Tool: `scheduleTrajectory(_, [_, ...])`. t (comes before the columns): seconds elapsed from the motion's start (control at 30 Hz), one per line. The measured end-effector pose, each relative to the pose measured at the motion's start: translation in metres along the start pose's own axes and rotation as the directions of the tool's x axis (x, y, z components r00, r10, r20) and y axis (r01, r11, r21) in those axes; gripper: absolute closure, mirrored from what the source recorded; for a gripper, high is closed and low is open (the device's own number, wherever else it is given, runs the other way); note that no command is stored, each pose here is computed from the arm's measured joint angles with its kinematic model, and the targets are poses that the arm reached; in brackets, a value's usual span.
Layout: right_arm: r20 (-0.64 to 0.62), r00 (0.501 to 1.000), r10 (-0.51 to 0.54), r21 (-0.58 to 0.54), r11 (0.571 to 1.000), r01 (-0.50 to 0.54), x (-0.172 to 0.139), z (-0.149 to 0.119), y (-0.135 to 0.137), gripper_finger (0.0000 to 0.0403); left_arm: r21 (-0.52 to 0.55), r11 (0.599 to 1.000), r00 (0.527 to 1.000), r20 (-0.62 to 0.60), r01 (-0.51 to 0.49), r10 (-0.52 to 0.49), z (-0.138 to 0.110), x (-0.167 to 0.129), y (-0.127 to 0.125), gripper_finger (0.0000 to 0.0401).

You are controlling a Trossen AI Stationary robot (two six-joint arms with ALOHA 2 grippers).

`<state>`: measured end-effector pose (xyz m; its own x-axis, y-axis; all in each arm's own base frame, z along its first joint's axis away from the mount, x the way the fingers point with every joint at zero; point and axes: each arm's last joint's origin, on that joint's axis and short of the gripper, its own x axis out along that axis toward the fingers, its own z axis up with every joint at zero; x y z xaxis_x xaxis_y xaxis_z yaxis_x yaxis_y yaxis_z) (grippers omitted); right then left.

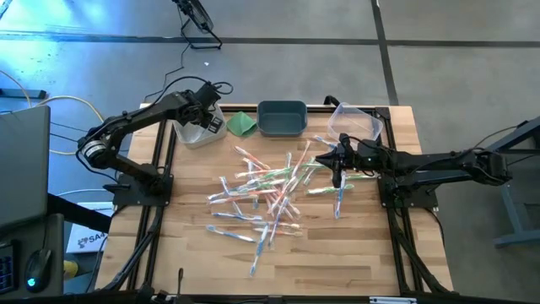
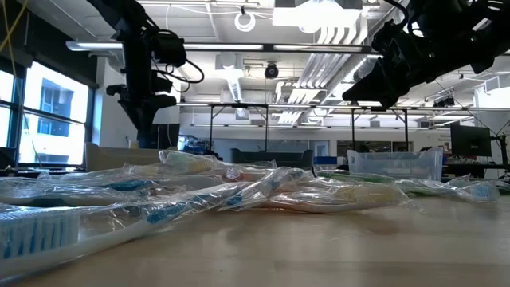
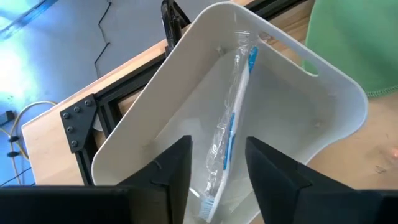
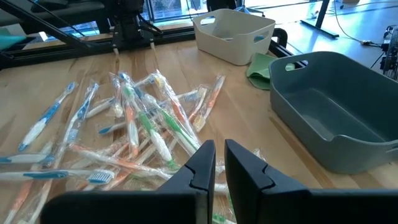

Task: Pick & Place Toothbrushes
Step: Put the blue toothbrush into the gray bin

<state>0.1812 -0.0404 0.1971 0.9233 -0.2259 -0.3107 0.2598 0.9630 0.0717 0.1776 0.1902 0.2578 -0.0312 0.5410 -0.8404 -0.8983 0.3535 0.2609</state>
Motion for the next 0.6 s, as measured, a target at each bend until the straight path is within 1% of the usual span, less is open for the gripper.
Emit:
scheduleTrajectory(0.13, [0.0,1.0,0.0,0.0,1.0,0.0,0.0,0.0,0.0,0.0374,0.041,0.999,1.0,0.002,0.001,-0.001,0.0,0.0,0.0,0.0246])
scheduleTrajectory(0.27, [0.0,1.0,0.0,0.0,1.0,0.0,0.0,0.0,0.0,0.0374,0.099,0.995,1.0,0.02,0.004,-0.006,0.001,-0.001,0.0,0.0264])
scheduleTrajectory(0.43, [0.0,1.0,0.001,0.0,1.0,-0.001,0.0,0.0,0.0,0.0374,0.135,0.991,0.995,0.09,0.025,-0.037,0.005,-0.009,-0.002,0.0311])
scheduleTrajectory(0.6, [0.001,1.0,0.0,0.003,1.0,0.0,0.0,0.0,0.0,0.0374,0.208,0.976,0.968,0.223,0.07,-0.117,0.008,-0.031,-0.007,0.037])
